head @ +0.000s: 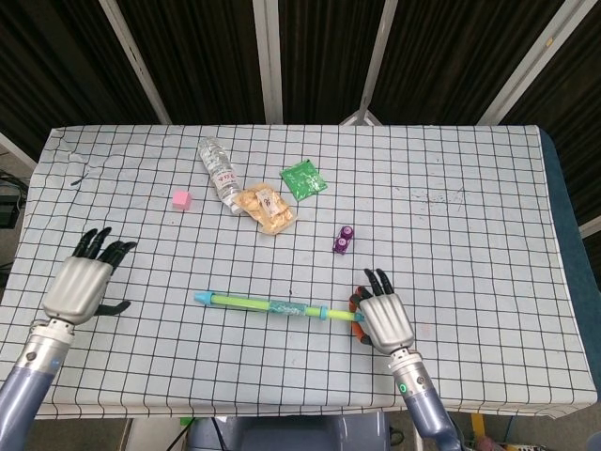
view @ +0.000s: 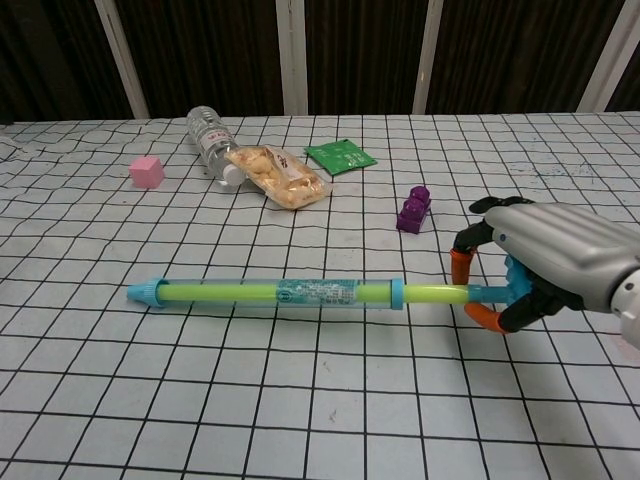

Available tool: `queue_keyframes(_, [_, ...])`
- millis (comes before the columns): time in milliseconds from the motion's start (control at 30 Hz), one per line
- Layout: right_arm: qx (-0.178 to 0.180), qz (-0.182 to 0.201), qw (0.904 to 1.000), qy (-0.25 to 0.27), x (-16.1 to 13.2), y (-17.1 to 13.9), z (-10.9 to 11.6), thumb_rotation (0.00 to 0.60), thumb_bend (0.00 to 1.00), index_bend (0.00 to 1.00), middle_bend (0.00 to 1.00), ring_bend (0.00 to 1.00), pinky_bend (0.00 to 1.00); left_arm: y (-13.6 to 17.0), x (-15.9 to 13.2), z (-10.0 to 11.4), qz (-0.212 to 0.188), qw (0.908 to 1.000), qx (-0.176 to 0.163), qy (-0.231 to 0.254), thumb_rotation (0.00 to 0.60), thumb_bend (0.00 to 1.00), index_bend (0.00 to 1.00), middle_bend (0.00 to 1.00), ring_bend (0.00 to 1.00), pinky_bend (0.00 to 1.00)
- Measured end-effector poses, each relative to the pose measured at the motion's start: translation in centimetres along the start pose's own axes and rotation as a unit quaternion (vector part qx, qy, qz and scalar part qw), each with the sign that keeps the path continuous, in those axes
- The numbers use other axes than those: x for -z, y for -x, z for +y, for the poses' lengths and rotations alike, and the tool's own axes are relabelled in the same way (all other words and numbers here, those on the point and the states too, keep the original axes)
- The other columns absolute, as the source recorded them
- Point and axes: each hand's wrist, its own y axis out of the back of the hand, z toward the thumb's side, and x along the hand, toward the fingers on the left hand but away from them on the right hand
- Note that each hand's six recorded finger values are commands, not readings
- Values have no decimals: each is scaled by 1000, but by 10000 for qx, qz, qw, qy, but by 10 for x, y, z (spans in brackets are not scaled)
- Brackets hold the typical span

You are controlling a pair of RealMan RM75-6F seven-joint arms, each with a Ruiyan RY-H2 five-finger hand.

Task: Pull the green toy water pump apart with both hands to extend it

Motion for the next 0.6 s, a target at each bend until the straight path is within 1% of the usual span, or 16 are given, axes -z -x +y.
queue_keyframes(133, [-1,-19,10000,13,0,0,1,600,496,621,371,0,0,-20,-26,-6,-242,9994,138,-189,600,183,254,327,5,15])
queue_keyframes(233, [-5,-17,10000,3,0,0,1,600,496,621,371,0,0,-30,-41,-12,-327,9989,233,-230,600,183,266,339,6,15])
queue_keyframes(367, [-15,-30,10000,0,1,-1,0,600,496,621,371,0,0,-38,-58,-23,-353,9984,403,-165,600,186,285,358,20,15])
queue_keyframes(600, [-58,-64,10000,14,3,-2,-3,600,496,621,371,0,0,-49,-88,-40,-467,9968,630,-175,600,216,321,377,31,14])
